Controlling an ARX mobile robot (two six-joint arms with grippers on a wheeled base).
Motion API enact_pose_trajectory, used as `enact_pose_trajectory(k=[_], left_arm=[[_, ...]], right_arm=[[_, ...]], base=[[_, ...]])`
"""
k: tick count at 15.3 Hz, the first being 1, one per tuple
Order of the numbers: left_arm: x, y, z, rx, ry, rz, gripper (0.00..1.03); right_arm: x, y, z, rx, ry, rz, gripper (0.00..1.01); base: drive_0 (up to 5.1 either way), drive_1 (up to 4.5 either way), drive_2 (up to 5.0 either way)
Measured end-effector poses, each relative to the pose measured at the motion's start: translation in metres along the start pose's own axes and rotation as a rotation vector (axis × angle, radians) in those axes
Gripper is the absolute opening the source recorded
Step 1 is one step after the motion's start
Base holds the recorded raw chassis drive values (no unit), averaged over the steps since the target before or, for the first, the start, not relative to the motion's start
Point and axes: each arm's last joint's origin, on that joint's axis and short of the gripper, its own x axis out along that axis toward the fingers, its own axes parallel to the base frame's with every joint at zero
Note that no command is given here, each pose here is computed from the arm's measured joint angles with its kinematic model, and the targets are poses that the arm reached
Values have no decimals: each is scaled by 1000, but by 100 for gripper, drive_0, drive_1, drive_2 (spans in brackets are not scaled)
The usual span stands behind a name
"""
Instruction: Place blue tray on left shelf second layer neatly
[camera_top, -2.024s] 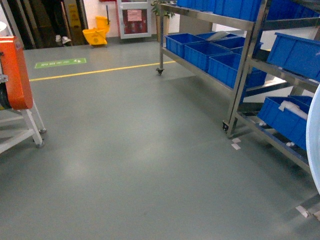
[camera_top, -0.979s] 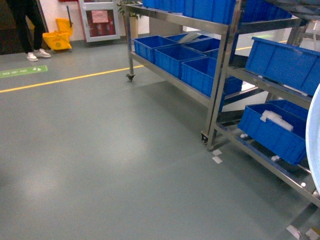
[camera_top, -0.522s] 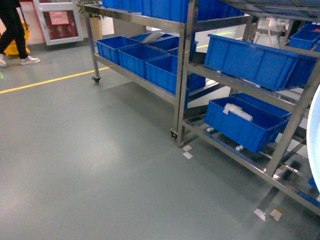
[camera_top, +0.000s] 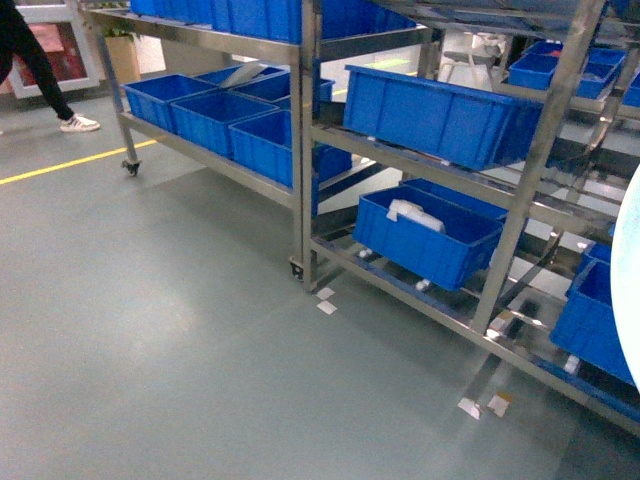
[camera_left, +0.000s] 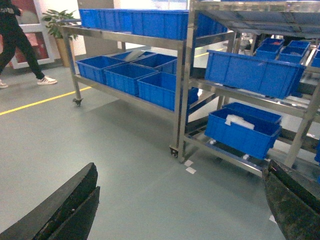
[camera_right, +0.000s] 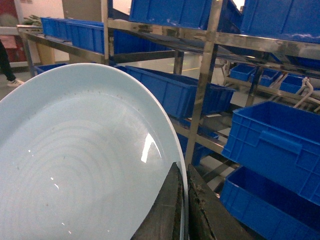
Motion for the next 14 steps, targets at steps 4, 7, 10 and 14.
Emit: enact_pose_trajectory(k=[4,7,10,14], left_arm=[[0,0,0,0,0,0,98],[0,0,0,0,0,0,98],[0,0,0,0,0,0,98],[0,0,0,0,0,-1,98]], right_arm=[[0,0,0,0,0,0,2],[0,0,0,0,0,0,2],[0,0,0,0,0,0,2],[0,0,0,0,0,0,2]], base=[[-157,-157,-157],[-158,-158,-158],[-150,-150,-150],[-164,-164,-164]])
